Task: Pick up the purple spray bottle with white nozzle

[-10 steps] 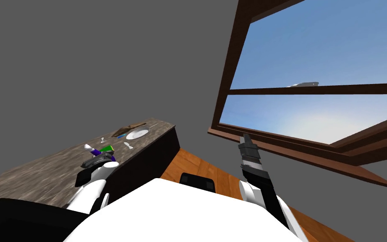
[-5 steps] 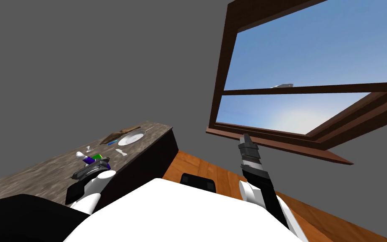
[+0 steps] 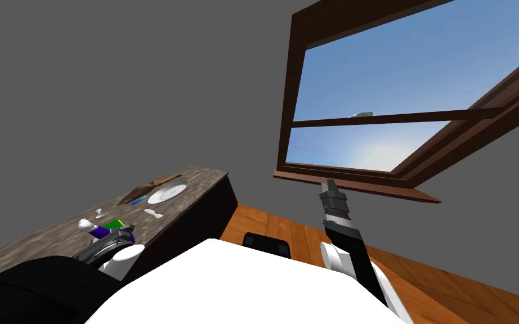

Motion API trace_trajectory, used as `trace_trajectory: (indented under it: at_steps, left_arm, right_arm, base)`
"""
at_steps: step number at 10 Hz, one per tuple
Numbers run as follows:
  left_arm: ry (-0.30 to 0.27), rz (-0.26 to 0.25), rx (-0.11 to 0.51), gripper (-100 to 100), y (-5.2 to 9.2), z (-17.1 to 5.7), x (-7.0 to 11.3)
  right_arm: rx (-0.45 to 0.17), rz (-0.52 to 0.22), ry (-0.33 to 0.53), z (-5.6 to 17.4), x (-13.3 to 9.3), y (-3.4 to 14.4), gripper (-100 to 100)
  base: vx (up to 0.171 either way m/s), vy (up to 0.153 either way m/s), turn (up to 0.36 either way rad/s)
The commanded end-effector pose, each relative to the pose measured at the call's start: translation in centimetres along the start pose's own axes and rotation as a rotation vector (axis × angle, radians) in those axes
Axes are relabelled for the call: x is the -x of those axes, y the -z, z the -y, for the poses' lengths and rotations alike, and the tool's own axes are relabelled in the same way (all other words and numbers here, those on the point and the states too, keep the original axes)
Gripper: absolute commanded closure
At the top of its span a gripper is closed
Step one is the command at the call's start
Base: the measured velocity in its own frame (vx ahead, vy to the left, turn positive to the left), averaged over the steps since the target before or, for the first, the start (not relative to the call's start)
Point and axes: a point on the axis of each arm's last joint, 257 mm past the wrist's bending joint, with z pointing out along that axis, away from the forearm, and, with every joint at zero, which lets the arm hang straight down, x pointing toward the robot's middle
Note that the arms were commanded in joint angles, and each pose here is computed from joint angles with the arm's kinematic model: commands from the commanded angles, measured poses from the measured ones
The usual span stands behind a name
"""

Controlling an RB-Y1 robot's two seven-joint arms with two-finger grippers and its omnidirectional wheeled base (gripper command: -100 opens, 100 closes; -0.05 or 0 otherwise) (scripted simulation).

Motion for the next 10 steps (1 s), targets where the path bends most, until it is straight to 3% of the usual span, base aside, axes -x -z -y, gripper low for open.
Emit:
trace_trajectory:
  at_steps: [1,2,4,5,7,8,10]
  left_arm:
    - [0.007,-0.012,0.007,100,0.3,0.0,-0.9]
    - [0.003,0.002,-0.035,100,2.3,2.1,0.4]
    - [0.009,-0.014,-0.033,100,2.7,3.1,-0.8]
    - [0.017,-0.001,-0.077,100,4.8,4.8,0.3]
    - [0.011,-0.011,-0.08,100,5.1,6.2,-0.8]
    - [0.022,0.001,-0.127,100,6.9,7.7,0.2]
    - [0.013,-0.008,-0.132,100,7.7,9.4,-1.1]
  right_arm:
    - [0.0,0.0,0.0,0.0,0.0,0.0,0]
    - [0.0,0.0,0.0,0.0,0.0,0.0,0]
    - [0.0,0.0,0.0,0.0,0.0,0.0,0]
    - [0.0,0.0,0.0,0.0,0.0,0.0,0]
    - [0.0,0.0,0.0,0.0,0.0,0.0,0]
    - [0.0,0.0,0.0,0.0,0.0,0.0,0]
    - [0.0,0.0,0.0,0.0,0.0,0.0,0]
  base:
    - [-0.001,-0.002,0.046]
    - [-0.006,0.031,-0.244]
    - [-0.002,0.045,-0.116]
    - [-0.004,0.045,-0.269]
    - [-0.004,0.046,-0.078]
    - [-0.005,0.046,-0.266]
    - [-0.001,0.042,-0.094]
